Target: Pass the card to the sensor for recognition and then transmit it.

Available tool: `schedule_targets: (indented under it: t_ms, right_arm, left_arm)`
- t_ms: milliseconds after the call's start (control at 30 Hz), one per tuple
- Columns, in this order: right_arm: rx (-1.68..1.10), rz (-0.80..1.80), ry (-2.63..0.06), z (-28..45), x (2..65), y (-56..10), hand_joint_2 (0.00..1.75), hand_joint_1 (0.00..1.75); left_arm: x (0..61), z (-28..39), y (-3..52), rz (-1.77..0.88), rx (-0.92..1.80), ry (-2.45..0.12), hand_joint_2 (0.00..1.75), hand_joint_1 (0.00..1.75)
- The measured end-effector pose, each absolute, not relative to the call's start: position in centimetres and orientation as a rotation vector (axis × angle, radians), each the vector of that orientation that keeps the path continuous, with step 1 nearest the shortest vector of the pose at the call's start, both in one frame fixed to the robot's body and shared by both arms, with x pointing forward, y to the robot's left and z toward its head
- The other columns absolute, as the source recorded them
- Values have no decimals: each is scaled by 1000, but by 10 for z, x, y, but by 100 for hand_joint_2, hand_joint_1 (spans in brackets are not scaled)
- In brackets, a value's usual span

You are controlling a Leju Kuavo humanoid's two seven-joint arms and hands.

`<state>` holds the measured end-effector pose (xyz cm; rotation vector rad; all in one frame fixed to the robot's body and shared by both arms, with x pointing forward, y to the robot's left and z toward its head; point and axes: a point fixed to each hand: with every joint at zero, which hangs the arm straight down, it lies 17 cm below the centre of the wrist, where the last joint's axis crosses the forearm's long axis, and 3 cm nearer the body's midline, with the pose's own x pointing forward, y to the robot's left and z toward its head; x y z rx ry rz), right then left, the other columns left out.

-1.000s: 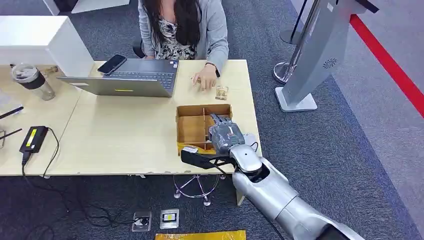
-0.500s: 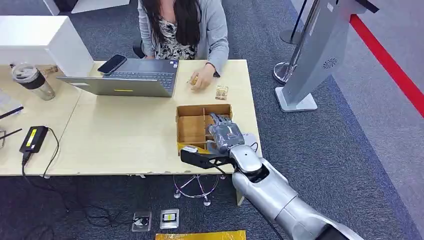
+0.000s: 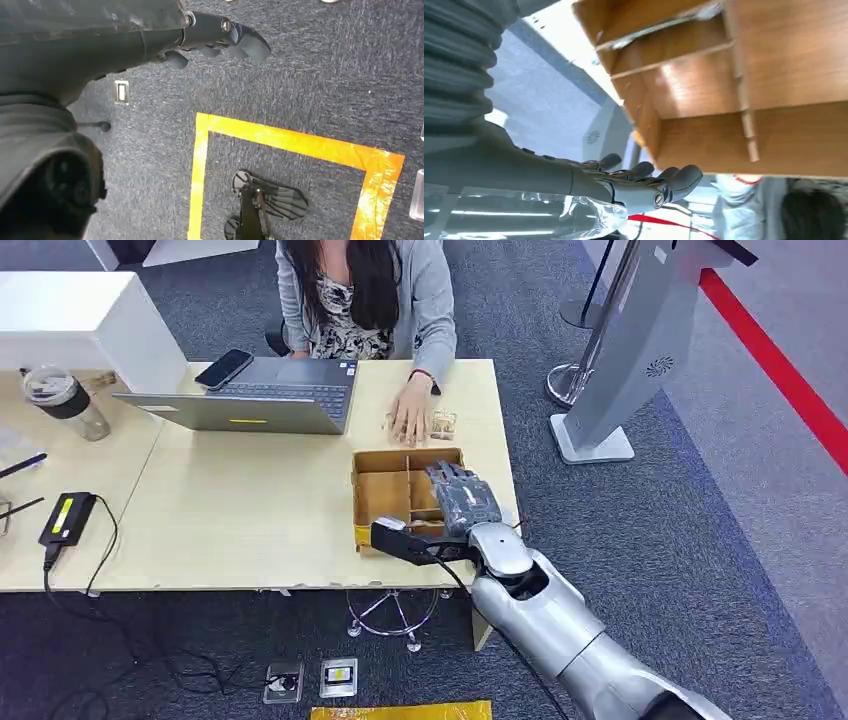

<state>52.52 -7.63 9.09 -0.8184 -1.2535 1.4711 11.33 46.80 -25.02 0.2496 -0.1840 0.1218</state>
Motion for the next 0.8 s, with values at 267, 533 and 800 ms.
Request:
schedule_targets:
  t_ms: [267,533,800]
  right_arm:
    - [-831,1418,-1277,108,520,-91,175,0]
    - [-815,1411,-1312,113,513,-88,175,0]
    - [-809,1427,-1344,111,508,-79,175,0]
  left_arm:
    - [113,-250,469,121,250,-184,0,0]
    - [113,-250,469,120,251,-184,0,0]
    - [114,-250,469,111,252,-184,0,0]
